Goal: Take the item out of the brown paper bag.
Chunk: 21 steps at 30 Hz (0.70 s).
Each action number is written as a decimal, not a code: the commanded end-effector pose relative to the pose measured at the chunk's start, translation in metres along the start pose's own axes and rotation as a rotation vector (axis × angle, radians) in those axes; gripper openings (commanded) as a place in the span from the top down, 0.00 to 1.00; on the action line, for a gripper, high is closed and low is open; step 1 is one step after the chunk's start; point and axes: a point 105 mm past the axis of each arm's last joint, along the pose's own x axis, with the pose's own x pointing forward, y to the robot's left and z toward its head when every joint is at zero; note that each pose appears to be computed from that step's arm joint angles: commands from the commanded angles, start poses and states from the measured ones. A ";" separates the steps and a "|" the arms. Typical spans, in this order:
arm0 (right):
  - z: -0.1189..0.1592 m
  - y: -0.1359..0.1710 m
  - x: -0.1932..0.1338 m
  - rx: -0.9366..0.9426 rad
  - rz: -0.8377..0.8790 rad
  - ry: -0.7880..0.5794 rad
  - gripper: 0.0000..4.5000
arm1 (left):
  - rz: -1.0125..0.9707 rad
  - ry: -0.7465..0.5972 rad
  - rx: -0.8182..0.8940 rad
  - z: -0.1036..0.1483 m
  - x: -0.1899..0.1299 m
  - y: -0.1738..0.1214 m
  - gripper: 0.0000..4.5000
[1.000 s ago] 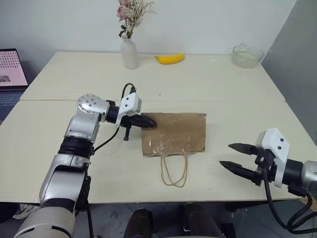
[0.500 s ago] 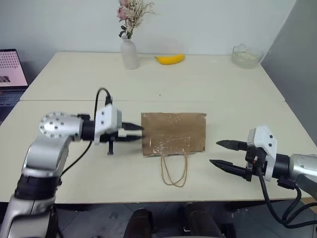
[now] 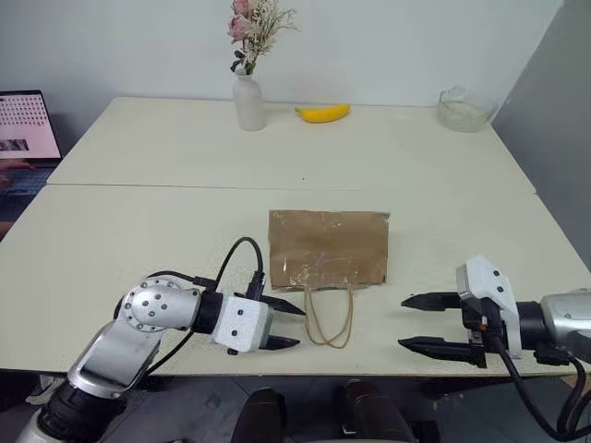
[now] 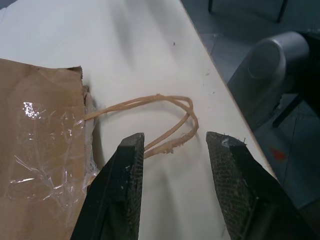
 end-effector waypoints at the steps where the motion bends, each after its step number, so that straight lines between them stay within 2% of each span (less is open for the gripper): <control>1: 0.005 0.006 -0.004 -0.021 0.010 0.008 0.29 | -0.034 -0.017 0.078 0.003 0.005 0.000 0.54; 7: 0.005 0.010 -0.006 -0.004 0.019 0.014 0.29 | -0.091 -0.021 0.167 -0.002 0.018 -0.006 0.54; 17: 0.005 0.013 -0.006 -0.005 0.012 0.014 0.29 | -0.085 -0.037 0.279 -0.014 0.042 0.003 0.54; 21: 0.007 0.014 -0.007 -0.011 0.012 0.013 0.29 | -0.080 -0.057 0.299 -0.016 0.048 0.004 0.73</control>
